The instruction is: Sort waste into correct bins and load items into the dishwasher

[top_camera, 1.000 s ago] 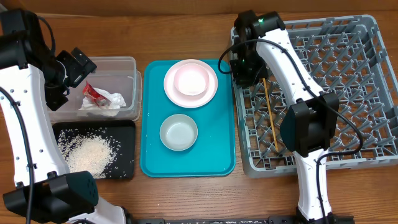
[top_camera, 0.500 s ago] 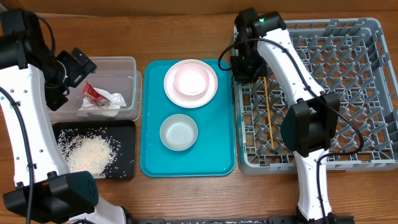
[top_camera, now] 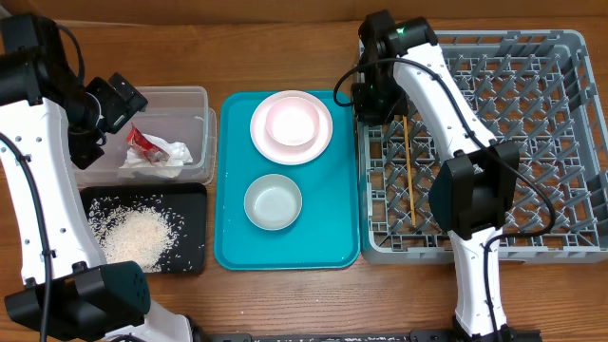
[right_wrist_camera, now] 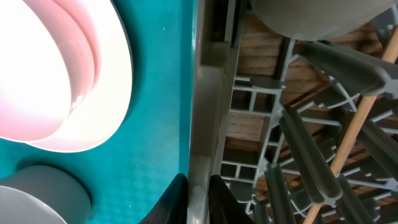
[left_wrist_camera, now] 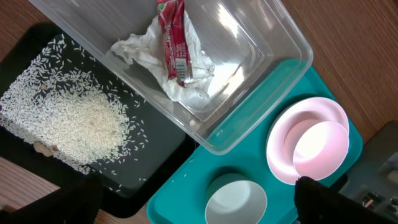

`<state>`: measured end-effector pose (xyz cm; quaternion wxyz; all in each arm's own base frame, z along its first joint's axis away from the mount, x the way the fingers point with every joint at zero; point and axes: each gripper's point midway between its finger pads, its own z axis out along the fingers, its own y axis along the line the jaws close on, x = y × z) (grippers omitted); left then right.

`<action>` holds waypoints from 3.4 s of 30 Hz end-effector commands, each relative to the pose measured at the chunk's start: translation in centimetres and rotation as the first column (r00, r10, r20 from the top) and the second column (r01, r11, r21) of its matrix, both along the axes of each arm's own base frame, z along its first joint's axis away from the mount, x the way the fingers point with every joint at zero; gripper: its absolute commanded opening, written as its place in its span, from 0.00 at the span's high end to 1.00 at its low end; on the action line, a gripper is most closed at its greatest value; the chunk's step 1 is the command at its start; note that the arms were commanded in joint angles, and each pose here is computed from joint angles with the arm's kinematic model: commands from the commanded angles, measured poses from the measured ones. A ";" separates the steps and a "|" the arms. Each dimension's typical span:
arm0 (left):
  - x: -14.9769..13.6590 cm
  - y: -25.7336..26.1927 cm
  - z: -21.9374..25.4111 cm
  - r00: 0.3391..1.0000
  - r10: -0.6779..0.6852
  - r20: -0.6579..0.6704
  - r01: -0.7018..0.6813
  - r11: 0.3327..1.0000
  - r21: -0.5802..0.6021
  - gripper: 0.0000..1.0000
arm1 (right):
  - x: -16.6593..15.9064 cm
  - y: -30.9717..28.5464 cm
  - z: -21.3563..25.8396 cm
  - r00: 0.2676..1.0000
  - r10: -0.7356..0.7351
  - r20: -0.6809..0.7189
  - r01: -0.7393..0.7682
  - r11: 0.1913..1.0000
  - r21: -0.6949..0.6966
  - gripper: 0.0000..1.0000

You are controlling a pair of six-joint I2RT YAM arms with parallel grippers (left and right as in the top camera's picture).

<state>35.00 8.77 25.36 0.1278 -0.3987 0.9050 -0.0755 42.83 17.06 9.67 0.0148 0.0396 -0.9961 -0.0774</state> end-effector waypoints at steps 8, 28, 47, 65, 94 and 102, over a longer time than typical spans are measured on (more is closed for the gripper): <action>-0.1 -0.1 1.4 0.999 -0.015 0.043 0.014 1.000 0.017 0.00 | -0.4 0.7 1.5 1.000 0.018 0.011 -0.019 0.999 0.045 0.78; -0.1 -0.1 1.4 0.999 -0.015 0.043 0.014 1.000 0.017 0.00 | -0.7 5.9 13.1 0.989 0.066 0.135 -0.122 0.878 0.463 0.00; -0.1 -0.1 1.4 0.999 -0.015 0.043 0.014 1.000 0.017 0.00 | -9.8 15.9 8.6 0.917 0.390 0.082 -0.398 0.886 0.238 0.52; -0.1 -0.1 1.4 0.999 -0.015 0.043 0.014 1.000 0.017 0.00 | -18.4 22.4 -1.2 0.830 0.558 -0.010 -0.554 0.826 0.103 0.57; -0.1 -0.1 1.4 0.999 -0.015 0.043 0.014 1.000 0.017 0.00 | -17.1 20.7 -4.1 0.830 0.557 0.007 -0.557 0.830 -0.036 0.69; -0.1 -0.1 1.4 0.999 -0.015 0.043 0.014 1.000 0.017 0.00 | -17.7 20.6 -4.1 0.830 0.558 -0.016 -0.558 0.829 -0.022 0.69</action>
